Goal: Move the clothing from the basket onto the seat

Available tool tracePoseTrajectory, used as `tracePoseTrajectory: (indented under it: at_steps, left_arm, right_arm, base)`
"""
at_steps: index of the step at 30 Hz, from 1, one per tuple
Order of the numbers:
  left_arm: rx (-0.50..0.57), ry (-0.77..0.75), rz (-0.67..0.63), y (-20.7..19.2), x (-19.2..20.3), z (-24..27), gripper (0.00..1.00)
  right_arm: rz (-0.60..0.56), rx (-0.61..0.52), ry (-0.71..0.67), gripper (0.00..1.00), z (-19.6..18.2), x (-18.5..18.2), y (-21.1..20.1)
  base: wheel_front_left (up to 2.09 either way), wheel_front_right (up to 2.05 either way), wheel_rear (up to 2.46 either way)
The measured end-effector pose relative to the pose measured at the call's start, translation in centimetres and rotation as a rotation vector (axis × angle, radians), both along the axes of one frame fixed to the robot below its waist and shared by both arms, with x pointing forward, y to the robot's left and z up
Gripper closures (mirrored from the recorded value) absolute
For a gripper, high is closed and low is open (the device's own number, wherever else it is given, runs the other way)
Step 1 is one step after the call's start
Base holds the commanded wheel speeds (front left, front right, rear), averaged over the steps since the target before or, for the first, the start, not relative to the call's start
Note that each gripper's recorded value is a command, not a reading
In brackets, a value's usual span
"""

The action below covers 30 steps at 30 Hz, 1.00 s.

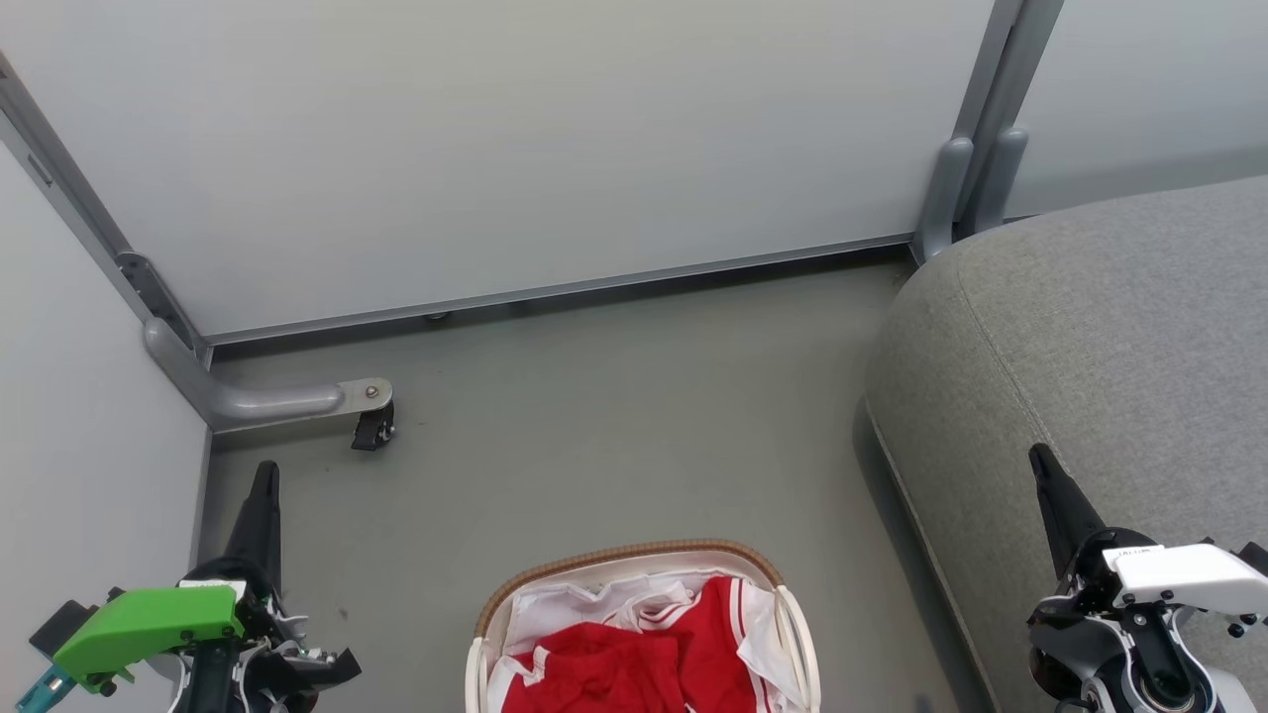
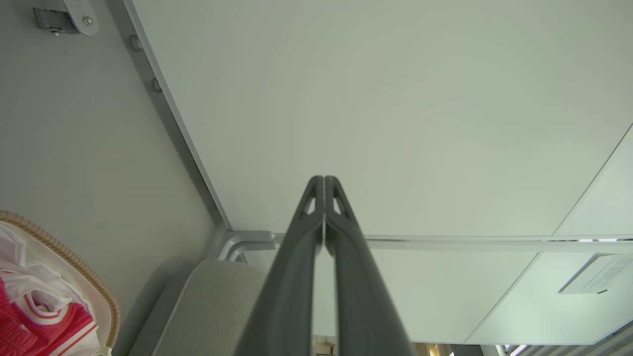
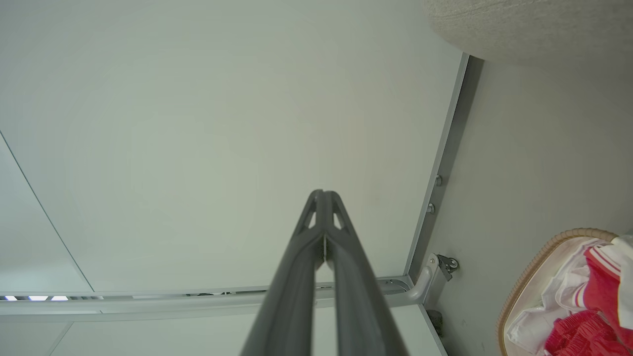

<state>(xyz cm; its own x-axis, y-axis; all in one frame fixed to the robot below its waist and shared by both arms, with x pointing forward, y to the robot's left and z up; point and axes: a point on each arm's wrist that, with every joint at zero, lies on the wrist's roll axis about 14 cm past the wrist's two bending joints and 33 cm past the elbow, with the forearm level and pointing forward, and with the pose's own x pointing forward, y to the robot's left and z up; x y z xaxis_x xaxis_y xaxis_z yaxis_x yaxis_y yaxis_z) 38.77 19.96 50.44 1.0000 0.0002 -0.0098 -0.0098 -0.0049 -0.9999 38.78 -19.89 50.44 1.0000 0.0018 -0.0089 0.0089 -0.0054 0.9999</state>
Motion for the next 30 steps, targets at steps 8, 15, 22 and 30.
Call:
tracePoseTrajectory:
  at_steps: [8,15,22,30]
  left_arm:
    - [0.0,0.0,0.0,0.0,0.0,0.0,1.0]
    - [0.0,0.0,0.0,0.0,0.0,0.0,1.0]
    - [0.0,0.0,0.0,0.0,0.0,0.0,1.0]
    - [0.0,0.0,0.0,0.0,0.0,0.0,1.0]
  right_arm:
    - [0.0,0.0,0.0,1.0,0.0,0.0,0.0]
    - [0.0,0.0,0.0,1.0,0.0,0.0,0.0]
    - [0.0,0.0,0.0,1.0,0.0,0.0,0.0]
    - [0.0,0.0,0.0,1.0,0.0,0.0,0.0]
  base:
    - [0.0,0.0,0.0]
    - [0.0,0.0,0.0]
    - [0.0,0.0,0.0]
    - [0.0,0.0,0.0]
